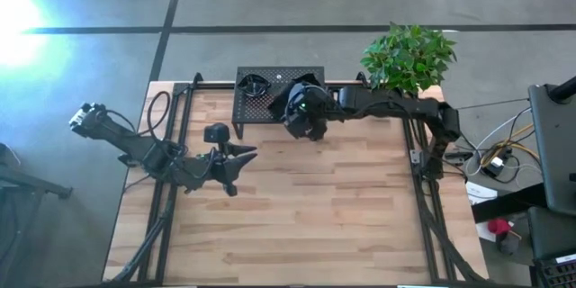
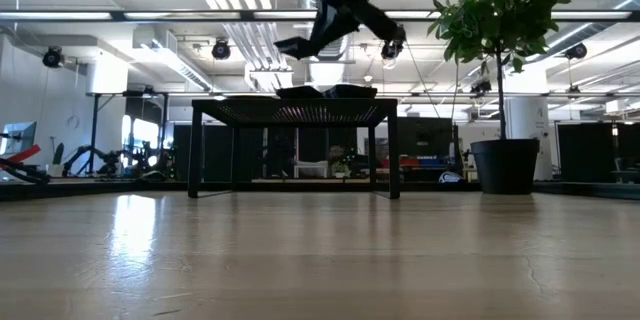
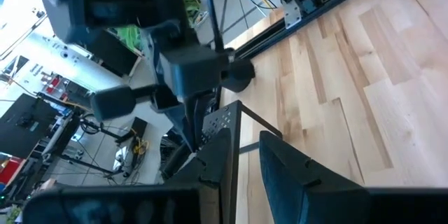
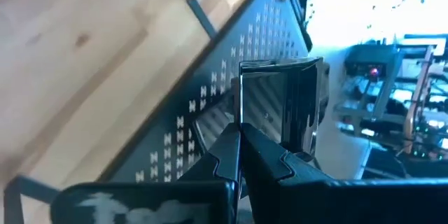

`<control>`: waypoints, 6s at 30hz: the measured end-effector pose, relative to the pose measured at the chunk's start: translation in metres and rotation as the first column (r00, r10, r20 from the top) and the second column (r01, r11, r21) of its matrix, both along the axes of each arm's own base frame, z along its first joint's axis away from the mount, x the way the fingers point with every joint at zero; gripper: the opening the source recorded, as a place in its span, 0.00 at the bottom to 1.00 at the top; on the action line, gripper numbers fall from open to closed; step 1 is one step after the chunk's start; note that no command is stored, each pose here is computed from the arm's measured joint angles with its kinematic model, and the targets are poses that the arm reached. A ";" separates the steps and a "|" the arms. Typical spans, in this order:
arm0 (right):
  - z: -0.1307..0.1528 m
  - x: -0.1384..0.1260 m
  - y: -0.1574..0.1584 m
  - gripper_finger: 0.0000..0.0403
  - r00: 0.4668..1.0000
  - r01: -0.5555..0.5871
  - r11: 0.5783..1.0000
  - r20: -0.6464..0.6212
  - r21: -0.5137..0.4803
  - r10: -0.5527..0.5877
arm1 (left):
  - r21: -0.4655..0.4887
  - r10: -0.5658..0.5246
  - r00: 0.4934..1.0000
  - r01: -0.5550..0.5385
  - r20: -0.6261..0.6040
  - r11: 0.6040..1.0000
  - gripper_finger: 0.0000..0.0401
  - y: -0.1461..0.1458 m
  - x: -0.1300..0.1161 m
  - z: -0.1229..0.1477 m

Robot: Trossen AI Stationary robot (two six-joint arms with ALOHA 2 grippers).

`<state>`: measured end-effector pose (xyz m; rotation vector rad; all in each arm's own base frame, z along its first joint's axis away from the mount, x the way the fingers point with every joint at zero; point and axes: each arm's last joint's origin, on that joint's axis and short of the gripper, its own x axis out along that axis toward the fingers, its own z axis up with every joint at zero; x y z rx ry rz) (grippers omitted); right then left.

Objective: Pick & Place Mini shaped plates
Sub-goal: Stack the square plate on top of the square plates on the shelf, then return to Home Position

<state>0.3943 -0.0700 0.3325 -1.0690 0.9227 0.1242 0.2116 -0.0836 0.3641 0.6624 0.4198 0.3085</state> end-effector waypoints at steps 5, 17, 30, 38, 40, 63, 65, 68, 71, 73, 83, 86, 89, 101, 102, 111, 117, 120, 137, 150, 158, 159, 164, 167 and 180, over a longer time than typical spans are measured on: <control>-0.011 -0.004 -0.011 0.02 0.999 0.028 1.000 -0.032 0.003 -0.028 | 0.000 0.000 1.000 0.000 0.000 1.000 0.18 0.000 0.000 0.000; -0.032 -0.003 -0.025 0.02 0.999 0.008 0.999 -0.038 -0.042 -0.010 | 0.023 0.033 0.999 -0.033 0.013 0.999 0.18 0.002 -0.001 0.004; -0.038 -0.004 -0.027 0.02 0.998 0.005 0.999 -0.056 -0.051 -0.008 | 0.014 0.035 0.999 -0.036 0.017 0.999 0.18 0.002 -0.001 0.004; -0.036 -0.002 -0.027 0.02 1.000 -0.025 0.999 -0.020 -0.027 0.024 | 0.008 0.036 0.999 -0.036 0.019 0.999 0.18 0.002 -0.001 0.004; -0.035 -0.001 -0.027 0.02 1.000 -0.025 0.999 -0.012 -0.029 0.025 | 0.006 0.037 0.999 -0.037 0.020 0.999 0.18 0.002 -0.001 0.004; -0.042 -0.004 -0.038 0.02 0.998 -0.052 0.996 -0.029 -0.069 0.050 | -0.004 0.039 0.999 -0.039 0.025 0.999 0.18 0.002 0.000 0.004; -0.043 -0.004 -0.038 0.02 0.998 -0.057 0.996 -0.032 -0.073 0.055 | -0.004 0.039 0.999 -0.039 0.025 0.999 0.18 0.002 0.000 0.004; -0.044 -0.004 -0.038 0.02 0.997 -0.063 0.995 -0.037 -0.076 0.060 | -0.004 0.039 0.999 -0.039 0.025 0.999 0.18 0.002 0.000 0.004; -0.046 -0.004 -0.038 0.02 0.997 -0.064 0.995 -0.044 -0.076 0.061 | -0.004 0.039 0.999 -0.039 0.026 0.999 0.18 0.002 -0.001 0.005; -0.048 -0.005 -0.038 0.02 0.996 -0.077 0.993 -0.056 -0.086 0.072 | -0.004 0.039 0.999 -0.039 0.025 0.999 0.18 0.002 -0.001 0.004; -0.050 -0.003 -0.042 0.11 0.997 -0.078 0.990 -0.026 -0.117 0.075 | -0.004 0.039 0.999 -0.039 0.026 0.999 0.18 0.002 -0.001 0.005; -0.050 -0.003 -0.042 0.16 0.997 -0.078 0.990 -0.025 -0.117 0.075 | -0.004 0.039 0.999 -0.039 0.026 0.999 0.18 0.002 -0.001 0.005; -0.050 -0.003 -0.042 0.20 0.997 -0.078 0.990 -0.025 -0.118 0.075 | -0.003 0.039 0.999 -0.039 0.025 0.999 0.18 0.002 -0.001 0.005; -0.032 -0.001 -0.029 0.19 1.000 0.022 0.993 0.024 -0.114 -0.020 | -0.002 0.042 0.999 -0.042 0.026 0.999 0.18 0.002 -0.001 0.005; -0.029 -0.002 -0.027 0.19 0.999 0.020 0.994 0.027 -0.103 -0.017 | -0.002 0.043 0.999 -0.043 0.026 0.999 0.18 0.002 -0.001 0.005; -0.005 -0.015 -0.010 0.13 0.995 0.067 0.997 0.075 -0.026 -0.065 | 0.001 0.051 0.998 -0.051 0.028 0.999 0.18 0.002 -0.001 0.005; 0.030 -0.041 0.017 0.03 0.973 0.119 0.987 0.186 0.104 -0.137 | -0.014 0.043 0.998 -0.042 0.047 0.999 0.14 0.003 -0.004 0.011; 0.053 -0.058 0.038 0.02 0.943 0.127 0.968 0.277 0.216 -0.185 | -0.059 -0.018 0.997 0.022 0.073 0.998 0.05 0.005 -0.011 0.020; 0.115 -0.167 0.127 0.02 0.907 -0.047 0.752 0.344 0.658 -0.244 | -0.256 -0.263 0.932 0.326 0.251 0.910 0.00 0.037 -0.089 0.045; 0.106 -0.216 0.129 0.02 0.903 -0.149 0.633 0.365 0.760 -0.226 | -0.296 -0.227 0.872 0.376 0.434 0.878 0.00 0.063 -0.140 0.016; 0.088 -0.245 0.121 0.02 0.876 -0.237 0.548 0.420 0.802 -0.235 | -0.319 -0.200 0.835 0.402 0.512 0.858 0.00 0.075 -0.163 -0.004; 0.085 -0.249 0.120 0.02 0.874 -0.255 0.538 0.429 0.804 -0.227 | -0.321 -0.195 0.826 0.408 0.530 0.855 0.00 0.077 -0.167 -0.005; 0.075 -0.271 0.113 0.02 0.841 -0.328 0.509 0.492 0.796 -0.226 | -0.323 -0.177 0.794 0.425 0.582 0.845 0.00 0.085 -0.183 -0.014; 0.068 -0.284 0.108 0.02 0.820 -0.360 0.497 0.522 0.789 -0.234 | -0.314 -0.180 0.775 0.441 0.606 0.841 0.00 0.089 -0.192 -0.019; 0.049 -0.337 0.089 0.02 0.708 -0.504 0.438 0.647 0.744 -0.283 | -0.276 -0.196 0.706 0.495 0.680 0.824 0.00 0.100 -0.215 -0.022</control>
